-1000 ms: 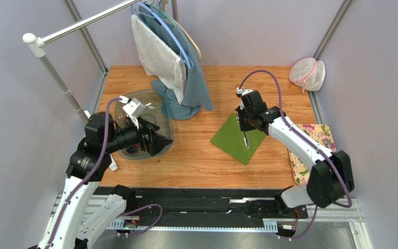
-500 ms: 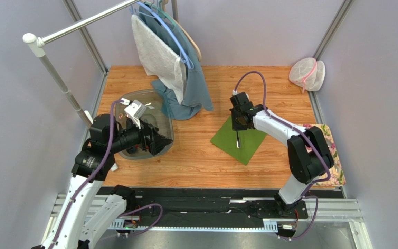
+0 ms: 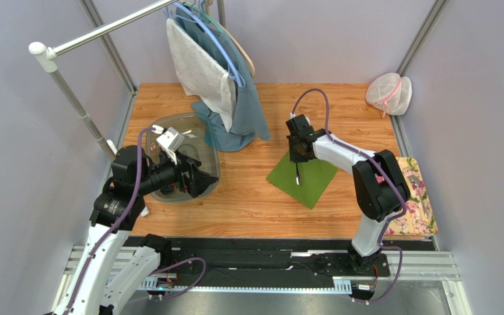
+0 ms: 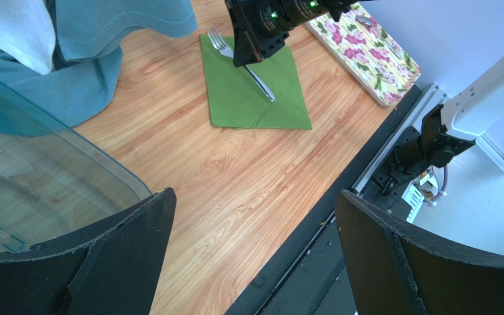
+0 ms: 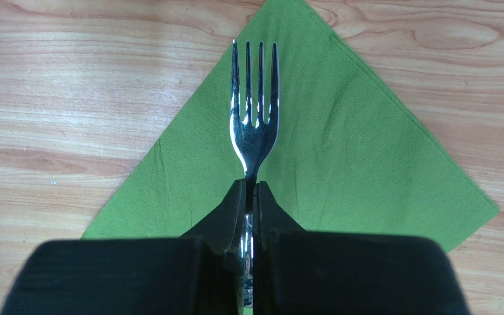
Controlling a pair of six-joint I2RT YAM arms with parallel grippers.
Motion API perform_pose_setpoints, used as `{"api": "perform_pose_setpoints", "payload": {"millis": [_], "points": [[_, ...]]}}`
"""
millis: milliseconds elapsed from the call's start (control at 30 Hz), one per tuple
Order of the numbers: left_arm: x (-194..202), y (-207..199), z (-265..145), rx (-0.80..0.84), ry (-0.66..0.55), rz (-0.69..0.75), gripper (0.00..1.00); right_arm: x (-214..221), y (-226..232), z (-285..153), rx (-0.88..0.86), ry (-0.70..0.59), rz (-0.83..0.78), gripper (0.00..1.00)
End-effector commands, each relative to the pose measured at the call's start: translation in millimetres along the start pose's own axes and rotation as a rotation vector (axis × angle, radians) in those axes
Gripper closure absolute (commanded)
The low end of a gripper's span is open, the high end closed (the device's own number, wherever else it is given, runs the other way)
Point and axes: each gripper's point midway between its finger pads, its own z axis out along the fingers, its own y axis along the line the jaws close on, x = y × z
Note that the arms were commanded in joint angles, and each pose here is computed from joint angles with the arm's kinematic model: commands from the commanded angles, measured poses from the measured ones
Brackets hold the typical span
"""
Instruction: Place the utensils on the paper napkin and roll it up
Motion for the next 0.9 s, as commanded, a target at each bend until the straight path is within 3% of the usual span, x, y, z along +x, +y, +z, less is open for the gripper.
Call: {"api": "perform_pose_setpoints", "payload": {"millis": [0,867], "points": [[-5,-1,-3,0.001,-0.022,0.034,0.01,-20,7,0,-0.007,-0.048,0.007,0.97],[-8,4,-1,-0.016,-0.011,0.034,0.01,-12,4,13,0.009,0.011,-0.012,0.92]]}}
